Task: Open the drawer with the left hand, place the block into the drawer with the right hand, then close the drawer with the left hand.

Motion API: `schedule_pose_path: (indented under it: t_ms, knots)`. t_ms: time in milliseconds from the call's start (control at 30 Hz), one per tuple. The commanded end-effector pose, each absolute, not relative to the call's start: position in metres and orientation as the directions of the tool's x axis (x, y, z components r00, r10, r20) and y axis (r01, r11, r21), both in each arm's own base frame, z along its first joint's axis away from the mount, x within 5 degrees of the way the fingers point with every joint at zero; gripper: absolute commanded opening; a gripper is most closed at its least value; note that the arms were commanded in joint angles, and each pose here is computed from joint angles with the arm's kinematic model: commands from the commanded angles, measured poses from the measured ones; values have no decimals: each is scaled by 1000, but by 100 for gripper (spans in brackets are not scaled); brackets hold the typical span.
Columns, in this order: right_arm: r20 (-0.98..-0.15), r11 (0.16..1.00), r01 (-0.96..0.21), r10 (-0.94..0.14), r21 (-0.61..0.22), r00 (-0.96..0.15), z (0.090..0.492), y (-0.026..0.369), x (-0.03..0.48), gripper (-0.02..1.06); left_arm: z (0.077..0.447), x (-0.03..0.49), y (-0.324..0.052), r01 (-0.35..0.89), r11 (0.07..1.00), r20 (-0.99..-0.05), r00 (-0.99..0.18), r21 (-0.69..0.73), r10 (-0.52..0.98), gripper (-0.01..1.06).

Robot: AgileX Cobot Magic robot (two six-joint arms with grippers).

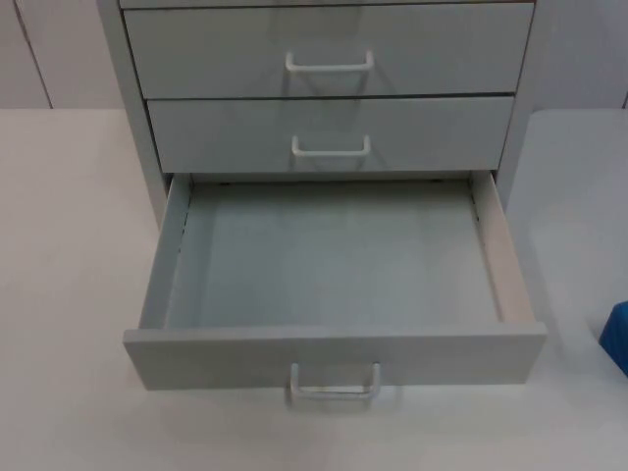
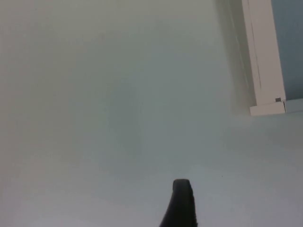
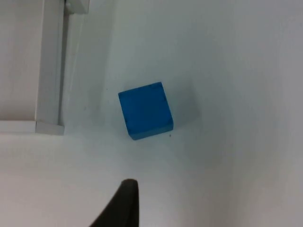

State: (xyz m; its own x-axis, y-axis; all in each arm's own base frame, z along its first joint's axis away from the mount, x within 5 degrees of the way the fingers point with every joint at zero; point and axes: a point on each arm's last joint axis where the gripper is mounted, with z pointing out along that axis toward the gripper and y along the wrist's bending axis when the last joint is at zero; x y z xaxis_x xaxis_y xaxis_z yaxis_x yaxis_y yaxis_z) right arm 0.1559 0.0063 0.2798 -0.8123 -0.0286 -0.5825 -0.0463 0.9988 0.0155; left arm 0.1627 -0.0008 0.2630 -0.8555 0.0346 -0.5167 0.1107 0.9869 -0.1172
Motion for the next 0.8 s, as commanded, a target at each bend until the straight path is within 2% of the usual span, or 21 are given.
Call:
schedule_pose_path:
  t_ms: [0,33,67,167,200,267,300,433,633,767]
  knots:
    - [-549,998,-57,-44,7,-835,276,6,160,105,263,162,0,103,988,-527,-850,-113,28,67]
    - [-549,998,-57,-44,7,-835,276,6,160,105,263,162,0,103,988,-527,-850,-113,28,67]
    - [-513,998,-57,-45,8,-858,269,6,165,105,263,162,0,102,988,-527,-849,-115,26,70]
    - [-436,998,-56,-46,11,-899,255,6,178,105,263,162,0,102,988,-527,-849,-117,25,89]
    - [-436,998,-56,-46,11,-899,255,6,178,105,263,162,0,102,988,-527,-849,-117,25,89]
    - [-388,998,-52,-37,28,-921,254,8,189,105,263,162,0,102,988,-527,-849,-117,25,103]
    - [-363,998,-56,-37,42,-931,253,9,194,105,263,162,0,102,988,-527,-849,-117,25,105]
    - [-327,996,-74,-53,52,-944,253,13,213,105,263,162,0,105,988,-528,-849,-115,29,105]
    - [-328,980,-196,-176,28,-928,241,44,243,105,263,162,0,108,988,-530,-847,-107,35,105]
    - [-313,978,-209,-207,-27,-927,225,62,258,105,263,162,1,109,989,-530,-847,-102,38,105]
